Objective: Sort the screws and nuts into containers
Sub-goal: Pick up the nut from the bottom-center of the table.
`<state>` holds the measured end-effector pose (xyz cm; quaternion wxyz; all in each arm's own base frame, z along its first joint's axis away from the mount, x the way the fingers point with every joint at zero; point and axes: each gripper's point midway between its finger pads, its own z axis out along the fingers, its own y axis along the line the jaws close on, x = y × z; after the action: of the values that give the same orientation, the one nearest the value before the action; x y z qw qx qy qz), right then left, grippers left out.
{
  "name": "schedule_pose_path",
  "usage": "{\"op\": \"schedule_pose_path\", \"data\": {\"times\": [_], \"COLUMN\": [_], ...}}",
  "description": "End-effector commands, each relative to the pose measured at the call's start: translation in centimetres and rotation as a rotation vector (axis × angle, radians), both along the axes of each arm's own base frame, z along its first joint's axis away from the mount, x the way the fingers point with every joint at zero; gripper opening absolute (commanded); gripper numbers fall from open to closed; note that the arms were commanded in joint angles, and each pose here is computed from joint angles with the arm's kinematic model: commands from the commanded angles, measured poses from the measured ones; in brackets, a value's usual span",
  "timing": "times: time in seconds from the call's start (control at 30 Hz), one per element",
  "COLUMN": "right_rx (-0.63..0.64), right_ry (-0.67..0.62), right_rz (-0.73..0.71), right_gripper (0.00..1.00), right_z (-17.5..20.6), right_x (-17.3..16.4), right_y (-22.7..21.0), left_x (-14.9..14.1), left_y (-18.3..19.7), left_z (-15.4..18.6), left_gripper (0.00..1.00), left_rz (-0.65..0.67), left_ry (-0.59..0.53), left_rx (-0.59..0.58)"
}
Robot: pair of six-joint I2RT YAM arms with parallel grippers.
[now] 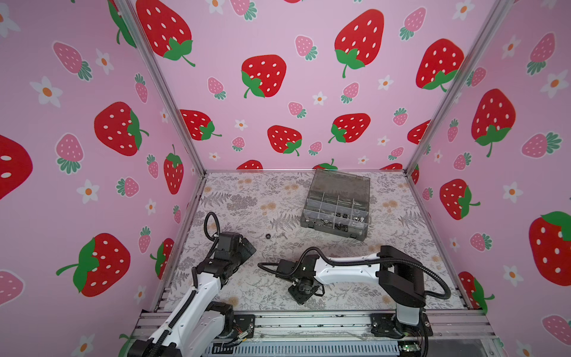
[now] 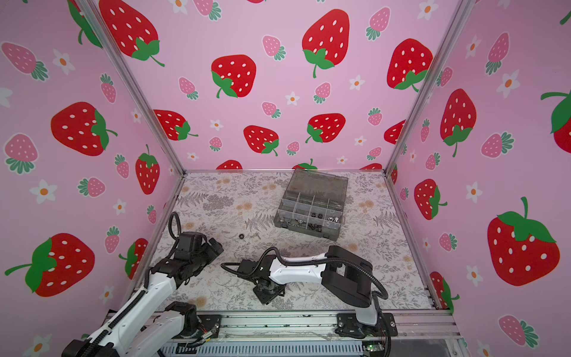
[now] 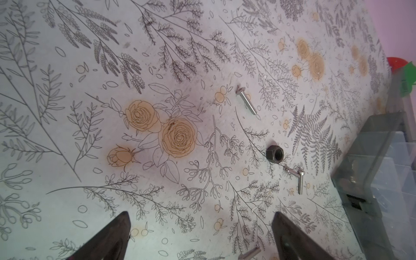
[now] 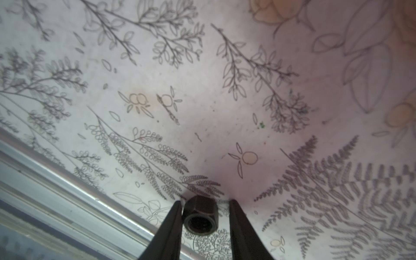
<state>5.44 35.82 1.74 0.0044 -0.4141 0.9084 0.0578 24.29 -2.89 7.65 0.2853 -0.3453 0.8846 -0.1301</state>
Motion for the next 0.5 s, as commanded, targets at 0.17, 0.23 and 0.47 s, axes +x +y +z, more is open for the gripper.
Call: {"op": "schedule_pose_path", "data": {"times": [0.17, 0.23, 0.47], "right_rx": [-0.102, -0.110, -0.138], "right_ry": [0.020, 0.023, 0.020], "right_rz": [0.016, 0.016, 0.017], "right_gripper": [0.32, 0.32, 0.30], "right_z": [-2.0, -2.0, -2.2], "right_x": [-0.6, -0.6, -0.6], "right_y": [-2.1, -2.4, -3.3], "left_x": [0.0, 0.0, 0.2], "left_y": [0.6, 0.6, 0.5], "left_z": [0.7, 0.7, 0.6], "left_gripper": [0.99, 0.99, 0.99], "left_rz": [0.026, 0.025, 0.025], "left_ry": [-0.004, -0.002, 0.002], "left_rx": [0.013, 0.011, 0.009]}}
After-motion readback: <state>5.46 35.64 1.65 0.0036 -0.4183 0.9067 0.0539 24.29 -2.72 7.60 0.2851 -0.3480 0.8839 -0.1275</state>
